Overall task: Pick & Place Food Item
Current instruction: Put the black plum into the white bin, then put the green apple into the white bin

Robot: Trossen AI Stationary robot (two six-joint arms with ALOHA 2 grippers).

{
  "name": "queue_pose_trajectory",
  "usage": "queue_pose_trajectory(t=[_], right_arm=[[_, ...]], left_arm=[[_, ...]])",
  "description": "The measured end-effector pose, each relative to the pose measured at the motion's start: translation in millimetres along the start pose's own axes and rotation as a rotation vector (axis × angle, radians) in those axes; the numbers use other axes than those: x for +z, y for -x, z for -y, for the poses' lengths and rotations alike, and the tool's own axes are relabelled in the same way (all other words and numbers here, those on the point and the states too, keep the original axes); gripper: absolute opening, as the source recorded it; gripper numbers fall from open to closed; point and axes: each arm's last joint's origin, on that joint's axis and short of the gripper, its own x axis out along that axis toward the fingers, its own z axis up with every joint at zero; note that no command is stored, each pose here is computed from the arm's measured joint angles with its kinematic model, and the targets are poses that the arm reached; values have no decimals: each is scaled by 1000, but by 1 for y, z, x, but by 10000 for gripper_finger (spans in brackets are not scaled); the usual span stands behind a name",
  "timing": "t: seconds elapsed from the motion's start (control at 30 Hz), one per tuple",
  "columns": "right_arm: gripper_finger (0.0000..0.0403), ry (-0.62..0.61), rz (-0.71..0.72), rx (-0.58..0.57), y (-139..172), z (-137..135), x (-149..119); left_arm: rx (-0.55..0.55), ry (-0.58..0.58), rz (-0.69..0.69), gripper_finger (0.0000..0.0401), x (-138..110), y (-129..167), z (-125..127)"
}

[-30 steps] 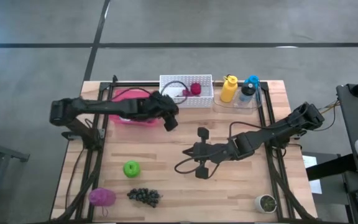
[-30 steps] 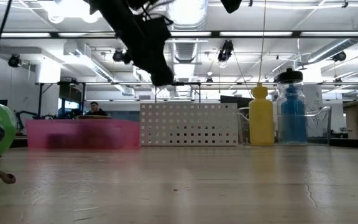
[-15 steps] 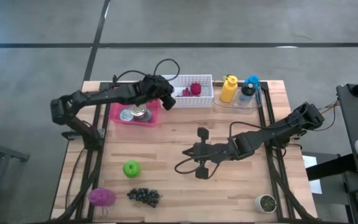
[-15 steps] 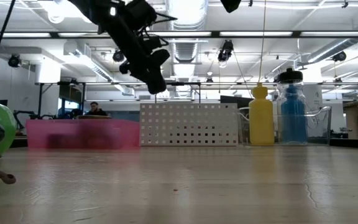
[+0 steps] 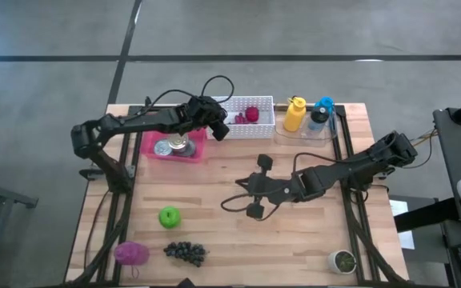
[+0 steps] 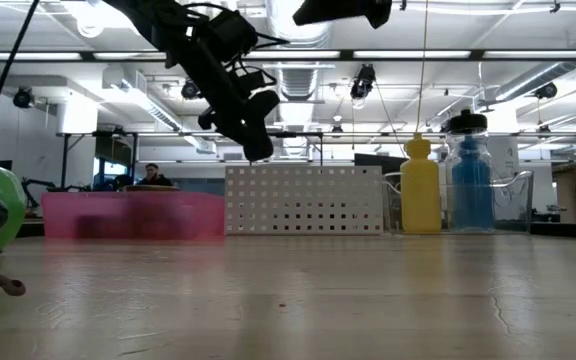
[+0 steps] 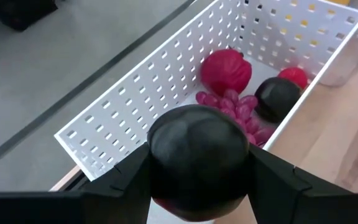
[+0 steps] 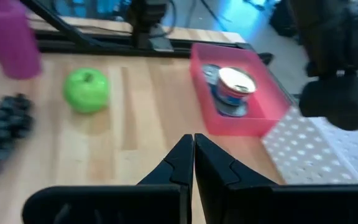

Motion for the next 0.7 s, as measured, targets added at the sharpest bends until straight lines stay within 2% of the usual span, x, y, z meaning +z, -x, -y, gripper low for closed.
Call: queue_pose_trajectory(t=[0.37,0.7], right_arm=[[8,10,-37,-66,-12,17,-10],[8,13,-36,-60,-12,16,-9]], left_arm=[[4,2,-2,223,0,-2,-1],[8,2,-2,296,0,-2,-1]])
